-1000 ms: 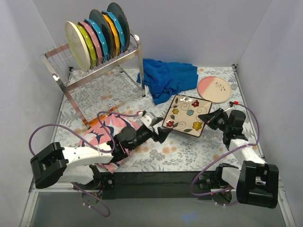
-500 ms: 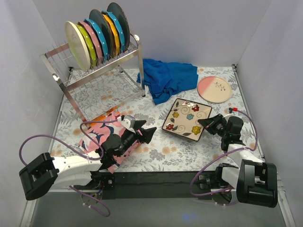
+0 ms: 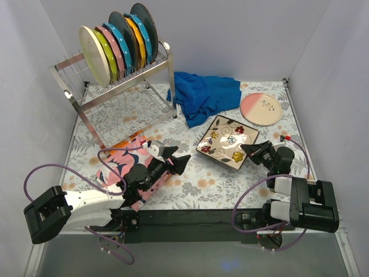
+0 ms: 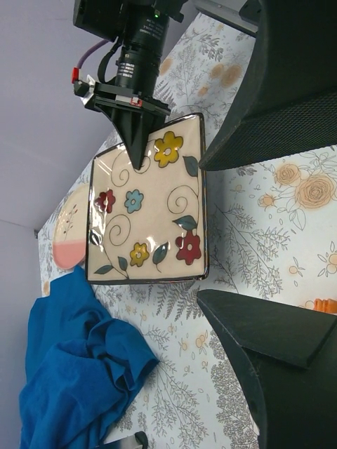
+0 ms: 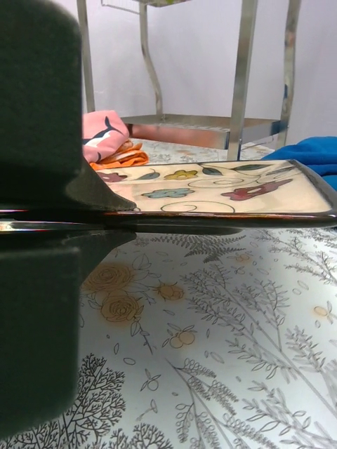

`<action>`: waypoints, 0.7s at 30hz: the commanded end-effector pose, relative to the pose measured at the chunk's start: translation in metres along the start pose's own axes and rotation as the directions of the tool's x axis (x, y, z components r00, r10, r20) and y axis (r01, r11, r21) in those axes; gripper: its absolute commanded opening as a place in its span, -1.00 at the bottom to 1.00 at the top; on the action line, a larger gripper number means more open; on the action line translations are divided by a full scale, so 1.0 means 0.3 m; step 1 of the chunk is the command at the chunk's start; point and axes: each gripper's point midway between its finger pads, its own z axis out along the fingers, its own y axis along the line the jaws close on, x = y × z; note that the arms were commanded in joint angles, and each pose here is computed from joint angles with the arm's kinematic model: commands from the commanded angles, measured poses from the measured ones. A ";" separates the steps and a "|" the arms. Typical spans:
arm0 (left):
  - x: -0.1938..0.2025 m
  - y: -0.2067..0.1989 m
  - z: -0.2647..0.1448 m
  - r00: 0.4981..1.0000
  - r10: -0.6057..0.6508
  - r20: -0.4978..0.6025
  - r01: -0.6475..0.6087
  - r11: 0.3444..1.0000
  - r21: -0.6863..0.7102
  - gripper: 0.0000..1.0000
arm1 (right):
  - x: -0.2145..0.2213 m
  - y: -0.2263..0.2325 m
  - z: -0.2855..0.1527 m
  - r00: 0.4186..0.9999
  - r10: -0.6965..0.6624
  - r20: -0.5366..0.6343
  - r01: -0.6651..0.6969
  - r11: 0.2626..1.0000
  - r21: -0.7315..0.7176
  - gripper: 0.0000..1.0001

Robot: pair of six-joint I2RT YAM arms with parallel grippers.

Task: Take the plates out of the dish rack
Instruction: Place the plate at the center of the board.

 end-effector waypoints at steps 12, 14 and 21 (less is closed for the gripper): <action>-0.057 -0.011 -0.014 0.999 -0.004 0.053 0.003 1.000 0.014 0.34 | -0.076 0.154 0.011 0.991 0.049 0.125 -0.013 0.961 -0.275 -0.97; -0.056 -0.013 -0.014 0.999 -0.002 0.052 0.002 1.000 0.017 0.34 | -0.069 0.148 0.015 0.991 0.068 0.119 -0.031 0.957 -0.288 -0.97; -0.062 -0.018 -0.017 0.998 0.001 0.056 -0.002 1.000 0.022 0.34 | -0.041 0.101 0.050 0.992 0.078 0.104 -0.049 0.966 -0.252 -0.97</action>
